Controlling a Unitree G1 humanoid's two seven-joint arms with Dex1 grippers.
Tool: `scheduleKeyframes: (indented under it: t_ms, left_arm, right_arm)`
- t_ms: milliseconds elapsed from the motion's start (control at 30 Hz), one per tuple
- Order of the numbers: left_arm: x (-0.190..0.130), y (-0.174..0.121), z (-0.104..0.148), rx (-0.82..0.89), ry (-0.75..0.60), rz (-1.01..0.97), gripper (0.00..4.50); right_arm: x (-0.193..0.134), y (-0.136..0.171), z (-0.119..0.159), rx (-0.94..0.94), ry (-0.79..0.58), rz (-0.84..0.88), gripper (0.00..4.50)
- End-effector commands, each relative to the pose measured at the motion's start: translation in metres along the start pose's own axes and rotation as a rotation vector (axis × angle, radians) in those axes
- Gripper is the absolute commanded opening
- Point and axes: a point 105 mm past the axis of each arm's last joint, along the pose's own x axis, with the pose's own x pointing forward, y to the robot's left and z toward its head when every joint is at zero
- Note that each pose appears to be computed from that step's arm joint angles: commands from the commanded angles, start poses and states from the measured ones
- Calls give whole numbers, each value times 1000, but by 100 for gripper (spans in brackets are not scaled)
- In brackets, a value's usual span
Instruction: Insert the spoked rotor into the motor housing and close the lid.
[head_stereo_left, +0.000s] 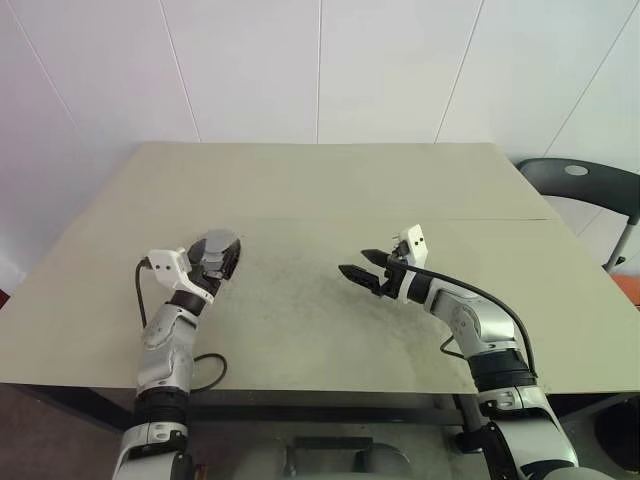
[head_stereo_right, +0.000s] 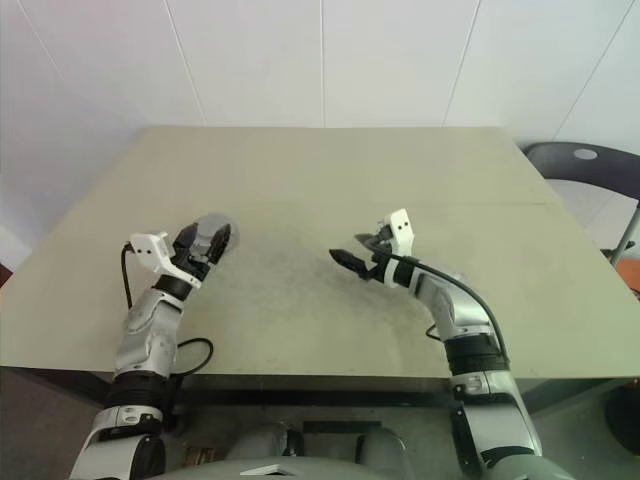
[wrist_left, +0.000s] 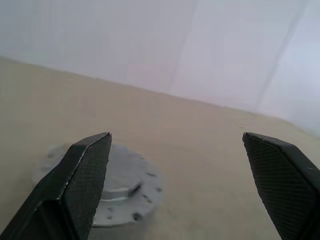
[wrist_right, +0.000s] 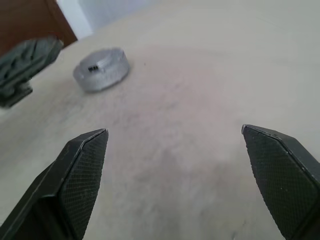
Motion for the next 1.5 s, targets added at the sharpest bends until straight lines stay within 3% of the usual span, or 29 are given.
scheduleKeyframes:
  t_ms: [33, 300, 500, 800, 1500]
  left_arm:
    - [8, -20, 19, 61, -21, -160, 450]
    - [19, -56, 16, 174, 71, -417, 450]
    - [29, -65, 21, 171, 44, -436, 450]
    - [31, -76, 14, 173, 80, -497, 450]
    - [28, -78, 7, 190, 102, -522, 450]
  right_arm:
    - [-1, -13, 30, -103, -87, -64, 449]
    - [-8, -17, 24, -224, -45, -42, 449]
    - [-10, -21, 20, -239, -40, -63, 449]
    - [-16, -30, 34, -227, -104, -120, 449]
    - [-29, -42, 36, -230, -125, -191, 449]
